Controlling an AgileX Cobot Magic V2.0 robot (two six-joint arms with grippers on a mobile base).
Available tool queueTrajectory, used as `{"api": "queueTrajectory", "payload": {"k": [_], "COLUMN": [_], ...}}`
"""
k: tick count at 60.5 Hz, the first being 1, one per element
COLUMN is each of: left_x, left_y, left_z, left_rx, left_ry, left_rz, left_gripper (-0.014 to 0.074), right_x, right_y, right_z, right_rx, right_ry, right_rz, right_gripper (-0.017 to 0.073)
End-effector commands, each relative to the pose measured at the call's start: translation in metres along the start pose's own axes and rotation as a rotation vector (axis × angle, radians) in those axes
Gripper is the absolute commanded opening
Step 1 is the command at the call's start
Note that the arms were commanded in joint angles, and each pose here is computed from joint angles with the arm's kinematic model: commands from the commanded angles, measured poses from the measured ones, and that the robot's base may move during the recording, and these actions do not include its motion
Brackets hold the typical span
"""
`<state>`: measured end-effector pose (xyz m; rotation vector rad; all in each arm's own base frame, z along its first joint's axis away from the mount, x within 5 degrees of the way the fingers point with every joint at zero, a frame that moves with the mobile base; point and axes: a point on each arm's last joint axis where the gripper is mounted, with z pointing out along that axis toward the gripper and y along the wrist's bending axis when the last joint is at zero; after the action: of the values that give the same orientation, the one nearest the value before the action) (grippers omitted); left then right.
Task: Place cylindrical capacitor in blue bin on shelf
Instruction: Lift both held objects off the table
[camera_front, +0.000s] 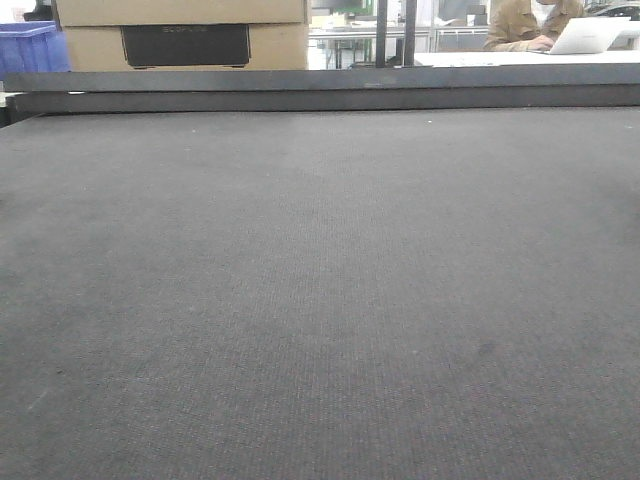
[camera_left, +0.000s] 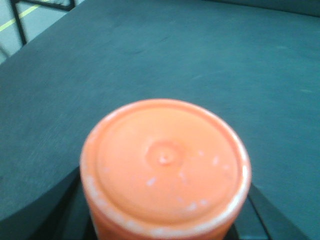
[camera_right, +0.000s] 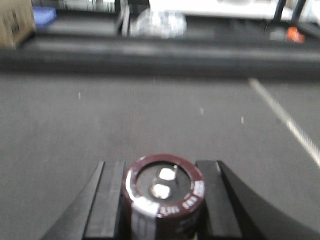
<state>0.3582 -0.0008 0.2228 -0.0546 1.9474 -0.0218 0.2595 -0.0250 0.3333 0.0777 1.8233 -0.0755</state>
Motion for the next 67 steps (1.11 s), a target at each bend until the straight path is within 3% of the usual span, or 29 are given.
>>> {"api": "queueTrajectory", "payload": {"k": [1,8,19,28,48,67], "left_x": [-0.02,-0.04,-0.057,-0.064,-0.076,-0.085], "left_y": [-0.003,-0.004,-0.004,-0.003,-0.017,-0.015], "left_z": [-0.023,-0.053,-0.102,-0.139,-0.215,-0.272], "left_rx": [0.019,0.02,0.011,0.01,0.083,0.107], "left_ry": [0.028,0.098,0.157,0.201,0.135,-0.038], "left_rz": [0.053,0.089,0.091,0.105,0.141,0.132], "left_gripper": [-0.0111,-0.0111,-0.0111,-0.0111,-0.0111,-0.0111], "right_x": [-0.007,-0.001,0.015,0.013,-0.009,-0.027], "right_y": [0.001,0.004,0.024,0.034,0.033,0.02], "right_z": [-0.005,-0.006,-0.013,-0.028,-0.096,-0.173], "right_rx": [-0.006,-0.024,-0.101,-0.15,-0.192,-0.196], "right_ry": [0.059,0.159,0.336,0.371,0.254,-0.008], "right_rz": [-0.002,-0.007,-0.044,-0.064,-0.069,-0.05], "right_gripper": [-0.0162,-0.0162,-0.0162,-0.0162,-0.0162,-0.0162]}}
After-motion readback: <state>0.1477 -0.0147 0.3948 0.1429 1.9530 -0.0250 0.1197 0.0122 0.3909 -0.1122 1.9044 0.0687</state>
